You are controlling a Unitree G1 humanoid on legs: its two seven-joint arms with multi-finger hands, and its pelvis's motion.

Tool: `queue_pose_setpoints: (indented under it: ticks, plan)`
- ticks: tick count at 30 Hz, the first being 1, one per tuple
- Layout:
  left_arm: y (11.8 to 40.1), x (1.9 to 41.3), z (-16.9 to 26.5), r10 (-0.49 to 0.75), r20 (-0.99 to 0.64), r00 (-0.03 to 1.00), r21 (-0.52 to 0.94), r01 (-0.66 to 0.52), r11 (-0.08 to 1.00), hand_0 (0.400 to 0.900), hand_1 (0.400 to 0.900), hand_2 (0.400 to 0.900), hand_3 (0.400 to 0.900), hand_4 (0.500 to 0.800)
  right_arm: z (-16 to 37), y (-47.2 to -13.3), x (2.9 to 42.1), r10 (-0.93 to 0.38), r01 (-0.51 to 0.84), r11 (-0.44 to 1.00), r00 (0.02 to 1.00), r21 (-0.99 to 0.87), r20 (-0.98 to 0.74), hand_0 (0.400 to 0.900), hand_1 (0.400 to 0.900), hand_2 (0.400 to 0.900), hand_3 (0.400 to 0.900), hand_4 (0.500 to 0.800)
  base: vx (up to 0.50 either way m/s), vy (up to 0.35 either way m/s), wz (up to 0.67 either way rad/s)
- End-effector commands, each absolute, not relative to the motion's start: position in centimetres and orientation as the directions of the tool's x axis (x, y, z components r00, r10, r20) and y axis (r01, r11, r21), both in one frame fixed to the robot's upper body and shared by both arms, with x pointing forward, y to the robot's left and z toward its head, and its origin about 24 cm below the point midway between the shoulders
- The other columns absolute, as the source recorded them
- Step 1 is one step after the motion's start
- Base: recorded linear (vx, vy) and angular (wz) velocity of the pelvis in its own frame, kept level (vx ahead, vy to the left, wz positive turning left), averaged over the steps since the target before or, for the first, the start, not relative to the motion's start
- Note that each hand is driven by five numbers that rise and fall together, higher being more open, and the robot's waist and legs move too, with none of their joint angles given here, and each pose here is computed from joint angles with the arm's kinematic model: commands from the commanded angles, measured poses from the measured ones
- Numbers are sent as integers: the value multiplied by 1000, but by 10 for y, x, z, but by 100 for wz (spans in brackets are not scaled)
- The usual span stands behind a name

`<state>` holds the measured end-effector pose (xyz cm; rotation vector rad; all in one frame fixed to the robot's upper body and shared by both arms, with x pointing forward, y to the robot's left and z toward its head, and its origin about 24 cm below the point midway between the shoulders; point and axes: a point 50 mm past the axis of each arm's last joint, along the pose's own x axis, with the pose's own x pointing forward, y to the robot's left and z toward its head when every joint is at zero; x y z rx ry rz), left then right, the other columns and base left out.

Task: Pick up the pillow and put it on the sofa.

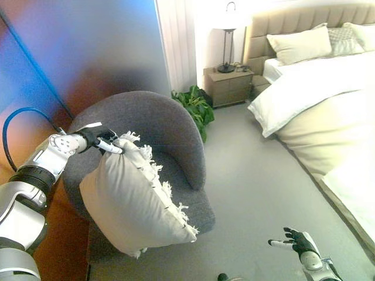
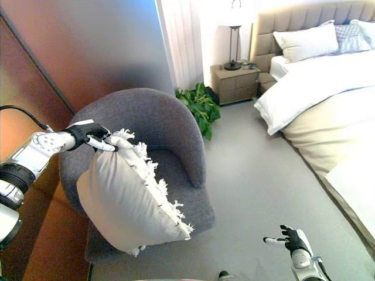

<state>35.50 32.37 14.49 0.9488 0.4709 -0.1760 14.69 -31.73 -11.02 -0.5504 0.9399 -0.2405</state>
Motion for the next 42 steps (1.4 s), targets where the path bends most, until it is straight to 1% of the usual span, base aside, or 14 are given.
queue_pose_setpoints:
  ticks: [1,4,7,8,9,15,25,30,33,37,39,40,42]
  plan:
    - [323,375,286,104,1,995,818,-61,572,400,400,400,400,500,-81,-345,172,-460,-46,761,665,-647,-589,900,900,900,900,800,78,-16,-16]
    - [328,375,290,150,11,989,833,-92,545,400,400,400,400,500,-82,-346,170,-460,-53,758,663,-650,-591,900,900,900,900,800,78,-21,-15]
    - [336,374,288,225,19,974,831,-141,539,400,400,400,400,500,-82,-347,168,-460,-59,757,659,-650,-595,900,900,900,900,800,79,-18,-11]
    - [340,373,288,255,23,967,824,-163,543,806,806,806,806,744,-82,-347,168,-458,-64,757,659,-651,-597,900,900,900,900,800,73,-19,-11]
    - [343,372,287,279,24,960,814,-180,552,900,900,900,900,800,-83,-347,166,-454,-68,757,659,-650,-599,900,900,900,900,800,68,-23,-10]
    - [353,370,282,345,31,938,761,-246,600,900,900,900,900,800,-84,-347,162,-445,-81,761,658,-644,-608,900,900,900,900,800,28,-19,-4]
    - [344,373,283,332,74,940,623,-303,721,900,900,900,900,800,-87,-346,157,-445,-72,772,648,-632,-618,900,900,900,900,800,-8,-7,12]
    - [340,372,289,321,139,937,558,-342,756,900,900,900,900,800,-88,-346,157,-449,-61,777,644,-626,-620,900,900,900,900,800,-44,5,18]
    - [338,371,297,311,183,933,489,-361,795,900,900,900,900,800,-87,-346,158,-448,-56,781,644,-622,-621,900,900,900,900,800,-50,0,15]
    - [337,367,300,288,208,935,378,-348,858,900,900,900,900,800,-89,-343,158,-452,-38,788,643,-615,-619,900,900,900,900,800,-54,-1,12]
    - [336,365,296,264,218,940,307,-323,895,900,900,900,900,800,-91,-341,157,-459,-20,793,638,-608,-619,900,900,900,900,800,-59,-4,11]
    - [337,363,293,258,226,940,249,-311,917,900,900,900,900,800,-92,-340,156,-462,-11,796,635,-606,-619,900,900,900,900,800,-63,-7,11]
    - [342,356,281,246,239,939,174,-290,941,900,900,900,900,800,-95,-337,154,-471,14,803,628,-596,-619,900,900,900,900,800,-71,-2,11]
